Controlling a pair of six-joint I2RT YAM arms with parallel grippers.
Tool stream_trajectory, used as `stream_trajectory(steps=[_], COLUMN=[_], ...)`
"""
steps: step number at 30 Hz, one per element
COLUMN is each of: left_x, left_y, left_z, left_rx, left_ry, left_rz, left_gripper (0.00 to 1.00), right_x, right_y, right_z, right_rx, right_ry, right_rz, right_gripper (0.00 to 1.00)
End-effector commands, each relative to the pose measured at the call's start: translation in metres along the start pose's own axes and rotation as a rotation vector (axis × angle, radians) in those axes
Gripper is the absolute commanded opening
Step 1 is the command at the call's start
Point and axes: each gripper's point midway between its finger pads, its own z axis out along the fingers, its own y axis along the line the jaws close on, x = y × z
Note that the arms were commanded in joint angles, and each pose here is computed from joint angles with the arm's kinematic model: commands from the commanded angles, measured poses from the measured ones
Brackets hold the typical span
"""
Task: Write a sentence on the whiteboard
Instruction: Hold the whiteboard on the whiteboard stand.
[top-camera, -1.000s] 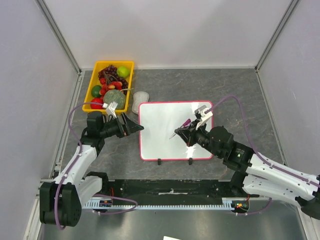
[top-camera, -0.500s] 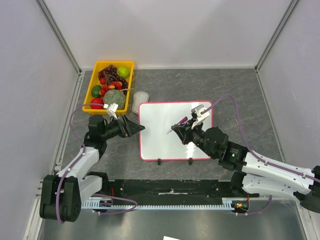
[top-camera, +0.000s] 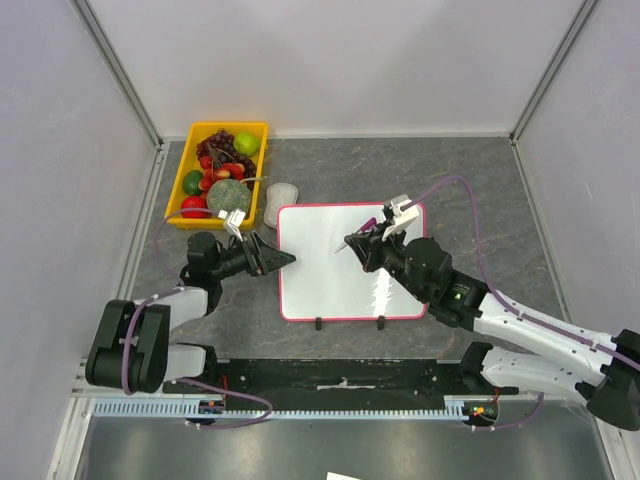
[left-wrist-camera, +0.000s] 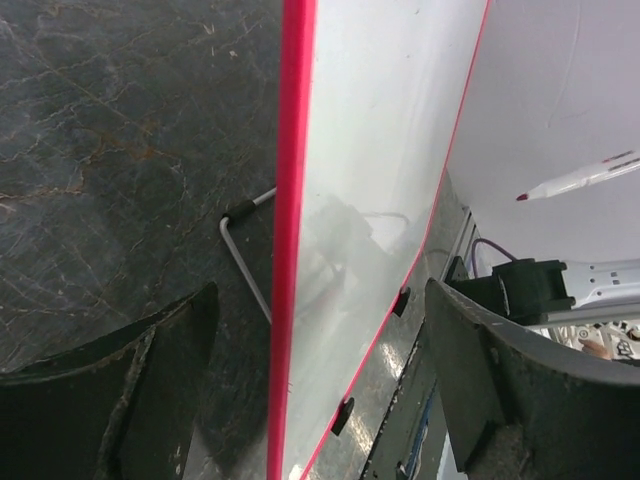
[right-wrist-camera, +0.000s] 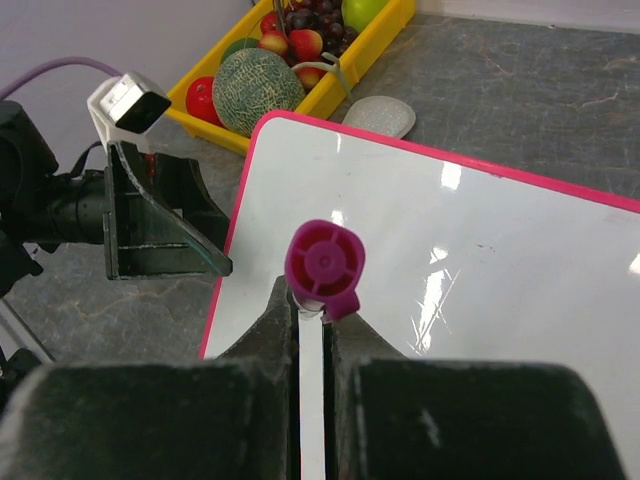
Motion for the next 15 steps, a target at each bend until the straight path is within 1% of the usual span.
stream_trajectory(steps=[1, 4, 8, 9, 11, 15], left_x=[-0.001, 0.002, 0.001, 0.002, 0.007, 0.011], left_y=[-0.012, -0.017, -0.026, -0.026, -0.020, -0.012], left_z=[0.007, 0.010, 0.016, 0.018, 0.021, 0.019], left_rx=[0.118, 0.175, 0.227, 0.227, 0.191, 0.136], left_ry=[0.002, 0.020, 0.028, 0.042, 0.046, 0.024], left_rz=[0.042, 0.005, 0.018, 0.018, 0.031, 0.060], left_gripper=[0.87, 0.84, 0.81, 0.80, 0.80, 0.80], right_x=[-0.044, -0.048, -0.050, -0.049, -0.051, -0.049], right_y=[0.017, 0.019, 0.021, 0.021, 0.022, 0.022], right_z=[0.005, 0.008, 0.012, 0.014, 0.015, 0.020], right_rx=[-0.073, -0.077, -0.081, -0.079, -0.080, -0.076], right_ry=[-0.110, -0.111, -0.111, -0.111, -0.116, -0.115], right_rz=[0.034, 0.022, 0.008, 0.005, 0.004, -0.006], right_gripper=[0.00, 0.00, 0.00, 0.00, 0.00, 0.00])
